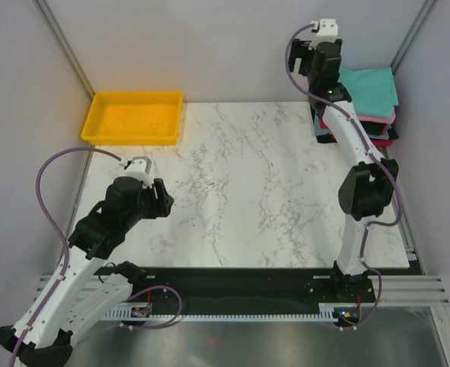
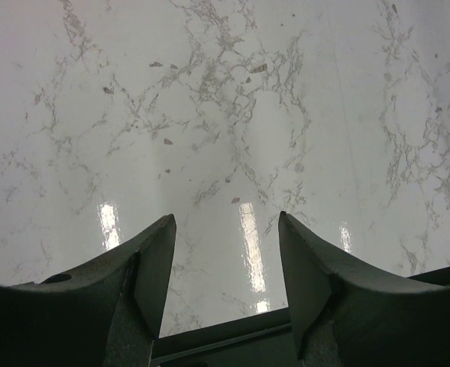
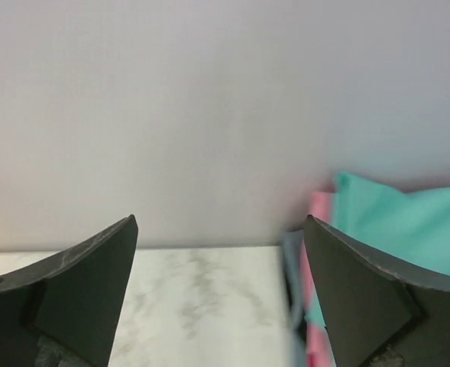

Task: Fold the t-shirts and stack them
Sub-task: Reset both grippers

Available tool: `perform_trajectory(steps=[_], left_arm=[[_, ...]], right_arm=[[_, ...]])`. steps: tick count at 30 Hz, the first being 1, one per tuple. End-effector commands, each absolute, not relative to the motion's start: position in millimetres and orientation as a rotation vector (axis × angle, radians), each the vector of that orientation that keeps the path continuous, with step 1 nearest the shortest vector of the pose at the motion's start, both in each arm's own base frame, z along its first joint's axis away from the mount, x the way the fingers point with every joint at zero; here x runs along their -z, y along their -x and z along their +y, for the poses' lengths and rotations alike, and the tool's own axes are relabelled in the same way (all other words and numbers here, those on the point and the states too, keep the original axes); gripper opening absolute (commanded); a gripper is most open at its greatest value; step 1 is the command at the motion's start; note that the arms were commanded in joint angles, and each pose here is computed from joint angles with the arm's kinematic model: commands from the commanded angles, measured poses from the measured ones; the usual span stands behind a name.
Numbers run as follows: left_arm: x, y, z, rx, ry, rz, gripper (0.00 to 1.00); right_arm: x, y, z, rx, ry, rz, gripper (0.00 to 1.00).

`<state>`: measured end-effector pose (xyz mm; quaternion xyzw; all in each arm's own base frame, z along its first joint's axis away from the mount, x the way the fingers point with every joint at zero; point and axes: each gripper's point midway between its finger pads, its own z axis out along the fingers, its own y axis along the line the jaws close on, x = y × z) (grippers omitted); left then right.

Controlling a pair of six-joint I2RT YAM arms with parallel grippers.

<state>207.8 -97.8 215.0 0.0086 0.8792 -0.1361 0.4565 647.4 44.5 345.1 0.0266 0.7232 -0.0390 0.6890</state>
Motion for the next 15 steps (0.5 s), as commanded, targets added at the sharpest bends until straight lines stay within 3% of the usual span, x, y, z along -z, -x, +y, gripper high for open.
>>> perform_trajectory(steps=[1,3,8,12,15], left_arm=[[-218,-214,-95,0.308,-0.025,2.141,0.64],[-216,-215,-95,0.304,-0.025,2.15,0.64],[-217,-215,-94,0.306,-0.023,2.145,0.64],[-220,-214,-92,0.306,-0.013,2.13,0.64],[-220,-215,-91,0.296,-0.009,2.13,0.64]], right_arm=[[-394,-574,163,-0.219,0.002,1.54,0.98],[-337,-548,193,-0.268,-0.015,1.651,0.98],[-267,-444,277,-0.275,0.08,1.807,0.98],[-199,-362,287,-0.253,0.135,1.933,0.98],[-187,-311,286,-0.375,0.135,1.967,0.98]])
